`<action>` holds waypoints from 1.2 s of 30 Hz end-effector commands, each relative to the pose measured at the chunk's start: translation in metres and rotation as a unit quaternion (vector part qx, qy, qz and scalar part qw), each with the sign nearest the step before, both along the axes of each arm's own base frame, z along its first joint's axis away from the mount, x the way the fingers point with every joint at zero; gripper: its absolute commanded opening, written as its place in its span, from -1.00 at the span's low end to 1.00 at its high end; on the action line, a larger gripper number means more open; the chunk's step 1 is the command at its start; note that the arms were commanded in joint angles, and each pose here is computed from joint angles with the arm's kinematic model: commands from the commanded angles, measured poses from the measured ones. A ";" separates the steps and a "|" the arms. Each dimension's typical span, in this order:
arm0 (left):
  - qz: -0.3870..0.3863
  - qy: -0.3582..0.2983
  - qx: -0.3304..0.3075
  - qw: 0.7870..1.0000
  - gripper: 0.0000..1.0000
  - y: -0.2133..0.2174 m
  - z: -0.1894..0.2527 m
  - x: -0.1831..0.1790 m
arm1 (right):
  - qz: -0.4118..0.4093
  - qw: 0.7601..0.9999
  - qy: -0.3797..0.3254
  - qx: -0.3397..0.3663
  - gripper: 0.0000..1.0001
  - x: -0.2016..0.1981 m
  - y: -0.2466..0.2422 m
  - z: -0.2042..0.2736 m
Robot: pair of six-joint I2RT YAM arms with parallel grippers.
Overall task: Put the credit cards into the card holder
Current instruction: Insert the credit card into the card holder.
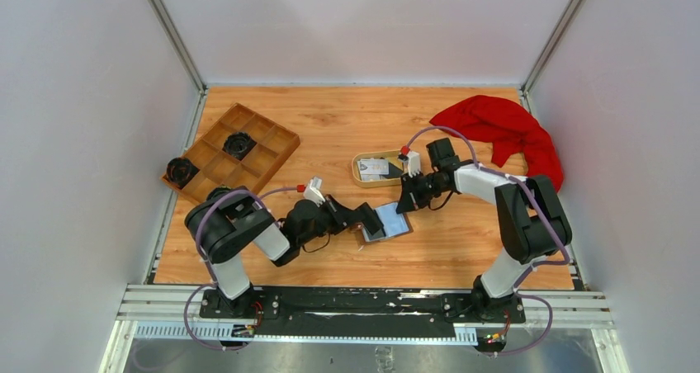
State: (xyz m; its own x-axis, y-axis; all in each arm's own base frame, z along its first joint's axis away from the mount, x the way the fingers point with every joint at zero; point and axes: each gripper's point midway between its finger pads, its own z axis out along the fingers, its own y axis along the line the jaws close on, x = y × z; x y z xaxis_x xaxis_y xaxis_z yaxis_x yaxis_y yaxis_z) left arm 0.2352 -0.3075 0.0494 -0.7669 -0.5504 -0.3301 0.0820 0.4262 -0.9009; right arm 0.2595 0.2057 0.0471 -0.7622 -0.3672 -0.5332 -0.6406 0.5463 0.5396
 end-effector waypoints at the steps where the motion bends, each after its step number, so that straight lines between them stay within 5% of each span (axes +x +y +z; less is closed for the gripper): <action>1: 0.027 -0.005 0.020 0.999 -1.00 0.009 -0.004 0.004 | -0.024 0.999 0.019 -0.036 -0.97 0.006 -0.010 -0.009; 10: 0.022 0.009 0.005 1.000 -1.00 0.002 -0.011 0.003 | -0.026 0.997 0.014 -0.077 -0.83 0.010 -0.021 -0.018; 36: -0.012 0.044 0.013 0.999 -1.00 -0.018 -0.023 -0.008 | 0.005 0.994 0.057 -0.092 -0.83 -0.005 -0.015 -0.031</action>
